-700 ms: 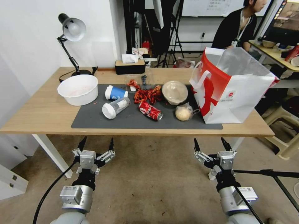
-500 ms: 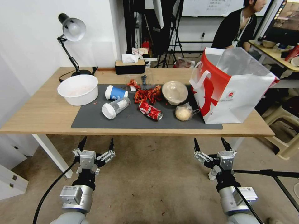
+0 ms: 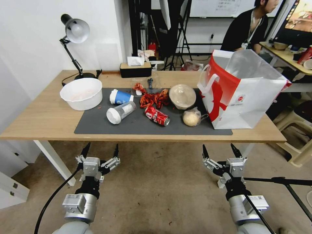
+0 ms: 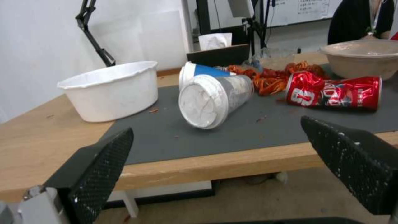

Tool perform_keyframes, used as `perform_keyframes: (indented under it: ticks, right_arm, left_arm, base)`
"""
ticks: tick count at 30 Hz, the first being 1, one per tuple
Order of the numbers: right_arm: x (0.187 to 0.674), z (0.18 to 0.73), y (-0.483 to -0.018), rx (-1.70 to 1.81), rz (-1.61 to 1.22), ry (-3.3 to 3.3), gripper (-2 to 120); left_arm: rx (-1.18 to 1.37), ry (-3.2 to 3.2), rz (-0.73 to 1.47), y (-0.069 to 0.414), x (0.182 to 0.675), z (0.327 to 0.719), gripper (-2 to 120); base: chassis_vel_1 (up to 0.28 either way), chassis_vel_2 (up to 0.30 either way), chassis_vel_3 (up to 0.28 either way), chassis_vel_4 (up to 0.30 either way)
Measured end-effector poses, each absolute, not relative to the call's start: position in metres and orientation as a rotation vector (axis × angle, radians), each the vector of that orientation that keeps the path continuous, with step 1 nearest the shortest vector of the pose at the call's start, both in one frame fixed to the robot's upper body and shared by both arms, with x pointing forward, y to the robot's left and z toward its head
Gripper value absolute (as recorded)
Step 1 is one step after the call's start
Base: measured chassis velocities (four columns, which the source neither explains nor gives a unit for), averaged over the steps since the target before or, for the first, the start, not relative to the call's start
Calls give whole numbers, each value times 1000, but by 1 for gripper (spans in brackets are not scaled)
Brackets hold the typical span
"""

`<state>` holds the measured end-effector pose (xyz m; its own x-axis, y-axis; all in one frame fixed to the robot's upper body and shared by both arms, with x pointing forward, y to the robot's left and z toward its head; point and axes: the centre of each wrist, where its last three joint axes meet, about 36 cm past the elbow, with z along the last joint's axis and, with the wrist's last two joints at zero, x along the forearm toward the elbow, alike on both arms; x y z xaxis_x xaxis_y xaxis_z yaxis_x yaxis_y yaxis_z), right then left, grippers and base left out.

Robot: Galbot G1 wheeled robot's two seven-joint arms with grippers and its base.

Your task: Pick up the trash from the table and place it into the takeout bag.

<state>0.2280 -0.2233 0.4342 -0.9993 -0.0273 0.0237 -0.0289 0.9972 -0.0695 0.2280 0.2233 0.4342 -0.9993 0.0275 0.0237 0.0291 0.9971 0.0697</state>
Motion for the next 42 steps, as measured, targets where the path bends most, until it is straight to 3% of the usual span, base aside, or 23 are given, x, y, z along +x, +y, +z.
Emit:
perform_keyframes:
  ticks: [7,11,15,29,42]
  right_arm:
    - [232,440,-225,26,92,-3108,100]
    - [248,468,-235,-65,26,-3084,100]
    - [256,489,-242,-113,-30,-3064,100]
    - [278,489,-243,4,-189,-3120,100]
    - [369,455,-232,184,-140,-3034,100]
  left_arm:
    - [-36,-3104,-47,220,233,438,100]
    - [-48,-3054,246,203,252,463,100]
    - [-70,-3048,343,200,257,470,100]
    - [-77,-3089,341,201,256,466,100]
    - [-50,-3109,326,202,253,466,100]
  base:
    - [0,0,0,0]
    - [0,0,0,0]
    - [0,0,0,0]
    - [0,0,0,0]
    - [0,0,0,0]
